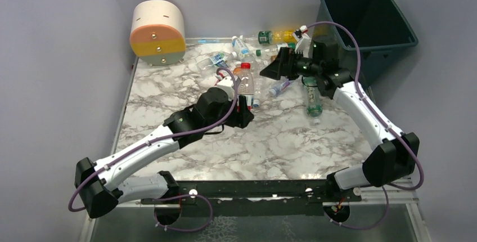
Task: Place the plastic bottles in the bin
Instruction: Pick up the plastic bottle at the center of the board.
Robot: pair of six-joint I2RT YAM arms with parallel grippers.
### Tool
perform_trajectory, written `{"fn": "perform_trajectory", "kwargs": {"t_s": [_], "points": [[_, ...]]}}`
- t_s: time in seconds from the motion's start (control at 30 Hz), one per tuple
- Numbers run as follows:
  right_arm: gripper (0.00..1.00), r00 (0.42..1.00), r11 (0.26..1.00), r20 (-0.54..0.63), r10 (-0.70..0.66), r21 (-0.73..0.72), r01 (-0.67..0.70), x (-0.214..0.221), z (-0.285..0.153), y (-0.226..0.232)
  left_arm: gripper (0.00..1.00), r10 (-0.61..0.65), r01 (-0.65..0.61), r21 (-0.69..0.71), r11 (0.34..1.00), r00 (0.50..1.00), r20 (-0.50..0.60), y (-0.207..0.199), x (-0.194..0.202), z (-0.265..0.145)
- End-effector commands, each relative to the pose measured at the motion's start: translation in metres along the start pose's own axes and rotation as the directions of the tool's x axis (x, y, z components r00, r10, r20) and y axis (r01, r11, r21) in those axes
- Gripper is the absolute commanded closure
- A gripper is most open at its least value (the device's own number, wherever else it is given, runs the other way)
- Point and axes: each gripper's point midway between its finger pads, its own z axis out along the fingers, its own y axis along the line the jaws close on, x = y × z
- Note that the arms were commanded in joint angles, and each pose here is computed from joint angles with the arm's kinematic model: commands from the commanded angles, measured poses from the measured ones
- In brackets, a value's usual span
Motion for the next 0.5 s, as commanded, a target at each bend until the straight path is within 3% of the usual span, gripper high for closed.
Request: {"fn": "perform_trajectory", "kwargs": {"t_s": [0.0, 0.23, 0.47], "points": [[0.01, 0.994, 0.976, 0.096, -0.043, -0.207, 0.062, -0.035, -0.034, 0.070, 0.48, 0.139, -0.137, -0.031, 0.990, 0.987, 0.084, 0.003, -0.026, -0.016], [0.01, 0.991, 0.930, 0.121, -0.059, -0.353, 0.099, -0.041, -0.053, 0.107, 0.48, 0.188, -0.190, 0.002, 0.982, 0.975, 0.121, -0.007, -0.039, -0.017], [0.01, 0.996, 0.934, 0.072, -0.050, -0.350, 0.072, -0.027, -0.038, 0.103, 0.48, 0.195, -0.204, 0.047, 0.978, 0.969, 0.152, -0.022, -0.053, -0.014]]}}
